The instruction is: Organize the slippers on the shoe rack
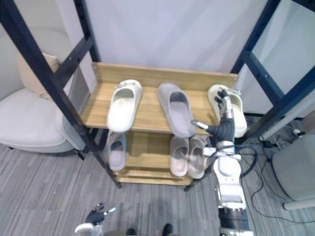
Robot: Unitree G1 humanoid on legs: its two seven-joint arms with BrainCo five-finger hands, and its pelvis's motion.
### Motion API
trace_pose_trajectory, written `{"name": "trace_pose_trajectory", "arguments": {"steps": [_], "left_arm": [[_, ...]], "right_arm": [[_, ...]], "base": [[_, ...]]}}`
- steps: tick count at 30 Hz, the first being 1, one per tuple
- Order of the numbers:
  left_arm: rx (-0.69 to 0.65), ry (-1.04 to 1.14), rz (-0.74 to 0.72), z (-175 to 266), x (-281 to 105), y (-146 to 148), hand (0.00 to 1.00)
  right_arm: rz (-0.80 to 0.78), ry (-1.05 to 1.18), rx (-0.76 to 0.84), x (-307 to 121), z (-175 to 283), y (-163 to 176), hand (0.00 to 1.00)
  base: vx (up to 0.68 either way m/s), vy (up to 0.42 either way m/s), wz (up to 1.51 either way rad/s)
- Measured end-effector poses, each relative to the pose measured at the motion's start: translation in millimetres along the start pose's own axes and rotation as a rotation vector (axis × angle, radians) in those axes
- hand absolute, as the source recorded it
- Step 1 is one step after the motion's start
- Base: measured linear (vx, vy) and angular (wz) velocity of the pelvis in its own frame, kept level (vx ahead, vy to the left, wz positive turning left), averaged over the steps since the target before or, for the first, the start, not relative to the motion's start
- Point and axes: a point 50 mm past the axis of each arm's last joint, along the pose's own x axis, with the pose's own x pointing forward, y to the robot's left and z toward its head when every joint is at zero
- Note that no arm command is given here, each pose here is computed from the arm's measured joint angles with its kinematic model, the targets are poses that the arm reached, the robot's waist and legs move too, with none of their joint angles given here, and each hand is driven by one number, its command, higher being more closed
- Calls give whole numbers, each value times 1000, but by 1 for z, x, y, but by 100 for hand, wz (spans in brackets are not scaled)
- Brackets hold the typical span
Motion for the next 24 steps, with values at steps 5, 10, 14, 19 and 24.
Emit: {"name": "trace_pose_trajectory", "arguments": {"steps": [5,10,14,19,24], "left_arm": [[-2,-14,-1,2,0,0,0],[4,-25,-9,4,0,-2,0],[-2,-31,-9,6,1,-2,0],[-14,-39,-8,7,1,-2,0],[-15,-56,-11,11,1,-3,0]], "right_arm": [[29,29,7,23,-5,8,0],[56,63,-32,40,-9,11,0],[37,76,-34,53,-8,12,0],[14,52,-30,63,-1,13,0],[1,66,-45,72,-1,11,0]], "base": [[-10,2,3],[-6,-1,9],[2,1,3],[0,0,0],[0,0,0]]}}
